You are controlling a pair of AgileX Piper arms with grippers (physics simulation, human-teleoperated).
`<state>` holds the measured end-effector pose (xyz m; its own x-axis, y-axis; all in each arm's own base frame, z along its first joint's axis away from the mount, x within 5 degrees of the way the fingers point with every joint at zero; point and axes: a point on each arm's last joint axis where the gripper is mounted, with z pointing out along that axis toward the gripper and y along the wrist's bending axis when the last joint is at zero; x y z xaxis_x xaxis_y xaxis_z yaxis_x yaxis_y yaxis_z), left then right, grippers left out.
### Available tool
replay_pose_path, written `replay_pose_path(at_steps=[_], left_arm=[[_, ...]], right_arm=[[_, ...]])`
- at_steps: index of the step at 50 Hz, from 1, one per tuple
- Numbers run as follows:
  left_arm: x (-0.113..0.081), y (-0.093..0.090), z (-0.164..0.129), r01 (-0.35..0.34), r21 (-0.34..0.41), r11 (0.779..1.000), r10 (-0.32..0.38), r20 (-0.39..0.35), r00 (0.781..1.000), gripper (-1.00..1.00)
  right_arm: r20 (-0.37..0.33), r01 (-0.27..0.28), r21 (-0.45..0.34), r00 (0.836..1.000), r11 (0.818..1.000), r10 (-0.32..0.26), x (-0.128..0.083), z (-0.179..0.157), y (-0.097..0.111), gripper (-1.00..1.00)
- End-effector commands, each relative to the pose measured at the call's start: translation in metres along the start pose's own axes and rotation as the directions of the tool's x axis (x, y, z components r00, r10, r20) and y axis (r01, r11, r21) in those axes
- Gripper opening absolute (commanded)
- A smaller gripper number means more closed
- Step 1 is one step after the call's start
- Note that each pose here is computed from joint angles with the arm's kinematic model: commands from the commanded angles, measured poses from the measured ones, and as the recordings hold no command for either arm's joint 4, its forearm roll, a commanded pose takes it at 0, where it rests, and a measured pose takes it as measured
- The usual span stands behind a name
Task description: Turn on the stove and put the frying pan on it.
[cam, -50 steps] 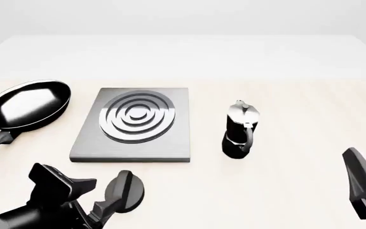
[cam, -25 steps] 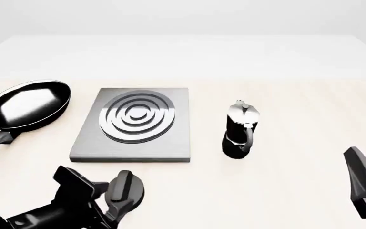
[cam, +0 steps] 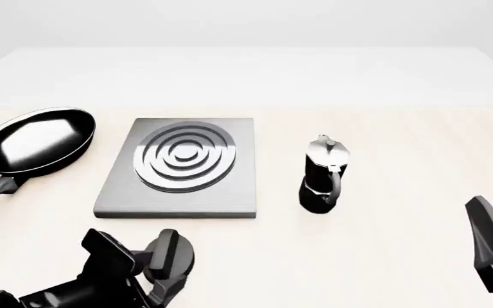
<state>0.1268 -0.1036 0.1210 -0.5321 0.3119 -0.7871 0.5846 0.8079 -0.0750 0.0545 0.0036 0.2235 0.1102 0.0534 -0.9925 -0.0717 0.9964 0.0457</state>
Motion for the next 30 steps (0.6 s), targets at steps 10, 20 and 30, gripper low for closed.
replay_pose_path(at_steps=[10, 20, 30], left_arm=[[-0.018, -0.027, -0.014, -0.063, 0.125, 0.99, 0.06, 0.028, 0.998, 1.0], [-0.036, -0.043, -0.034, -0.095, 0.199, 0.975, 0.082, 0.073, 0.994, 1.0], [-0.052, -0.052, -0.053, -0.129, 0.244, 0.961, 0.103, 0.117, 0.988, 1.0]], right_arm=[[0.004, -0.005, 0.009, 1.0, 1.0, 0.005, -0.001, 0.0, 0.0, 1.0], [0.008, -0.012, 0.01, 1.0, 1.0, 0.011, -0.002, 0.0, 0.0, 1.0], [0.008, -0.015, 0.012, 1.0, 1.0, 0.015, -0.003, 0.0, -0.001, 1.0]])
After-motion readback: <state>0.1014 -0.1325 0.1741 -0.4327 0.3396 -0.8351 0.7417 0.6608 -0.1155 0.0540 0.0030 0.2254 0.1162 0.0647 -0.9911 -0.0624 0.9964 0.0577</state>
